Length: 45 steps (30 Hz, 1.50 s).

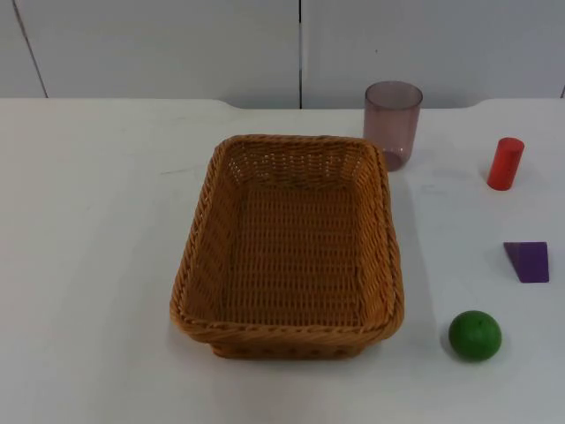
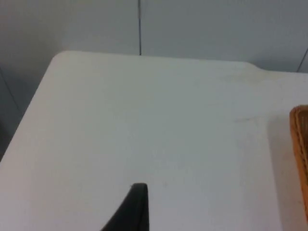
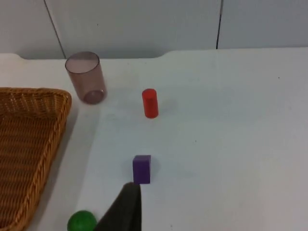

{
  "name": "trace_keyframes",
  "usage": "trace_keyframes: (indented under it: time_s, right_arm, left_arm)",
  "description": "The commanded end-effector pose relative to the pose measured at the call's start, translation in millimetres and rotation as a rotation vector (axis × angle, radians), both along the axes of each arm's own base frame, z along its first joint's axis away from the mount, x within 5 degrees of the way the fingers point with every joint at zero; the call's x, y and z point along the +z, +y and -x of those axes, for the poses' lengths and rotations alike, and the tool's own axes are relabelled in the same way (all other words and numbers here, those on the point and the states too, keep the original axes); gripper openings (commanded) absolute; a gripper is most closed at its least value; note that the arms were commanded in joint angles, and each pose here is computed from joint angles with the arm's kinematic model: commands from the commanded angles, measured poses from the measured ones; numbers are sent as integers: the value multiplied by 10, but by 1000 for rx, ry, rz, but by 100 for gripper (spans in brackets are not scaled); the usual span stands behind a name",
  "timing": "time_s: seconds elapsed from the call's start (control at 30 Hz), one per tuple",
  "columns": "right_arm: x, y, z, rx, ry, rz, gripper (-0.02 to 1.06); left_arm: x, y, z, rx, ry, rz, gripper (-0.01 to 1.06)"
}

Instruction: Pick up the basket with the left hand and place the triangular block into the basket with the right hand.

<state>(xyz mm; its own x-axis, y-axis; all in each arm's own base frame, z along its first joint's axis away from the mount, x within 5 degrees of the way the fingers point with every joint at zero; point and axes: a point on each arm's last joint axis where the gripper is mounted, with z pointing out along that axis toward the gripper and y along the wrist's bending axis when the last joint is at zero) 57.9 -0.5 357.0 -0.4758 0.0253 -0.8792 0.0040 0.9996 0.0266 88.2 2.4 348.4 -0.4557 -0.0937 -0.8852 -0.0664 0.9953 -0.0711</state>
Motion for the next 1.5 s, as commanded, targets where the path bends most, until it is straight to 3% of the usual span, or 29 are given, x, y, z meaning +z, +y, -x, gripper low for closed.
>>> trace_keyframes:
  time_s: [0.0,0.27,0.4,0.5,0.67,0.97,1.07,1.27,1.47]
  right_arm:
    - [96,4,-199,-7,4,6,105]
    - [91,47,-905,1,87,15,105]
    - [-66,73,-1336,5,164,20,105]
    - [-132,84,-1433,7,200,12,105]
    - [-165,106,-1464,5,223,-27,105]
    - [-182,109,-1449,4,249,-34,105]
    - [-187,108,-1444,4,257,-32,105]
    - [-190,105,-1441,3,261,-28,105]
    - [-190,105,-1441,6,261,-25,105]
  left_arm:
    - [71,-23,-302,-5,4,45,105]
    - [-21,-46,-1056,-16,171,68,105]
    - [-215,-116,-1457,-64,266,132,105]
    - [-325,-152,-1577,-92,307,157,105]
    - [-537,-279,-1744,-173,385,188,105]
    - [-1030,-759,-2057,-291,506,162,105]
    - [-1270,-920,-2321,-350,604,156,105]
    - [-1446,-1030,-2697,-359,645,187,105]
    - [-1851,-1120,-2970,-312,720,270,105]
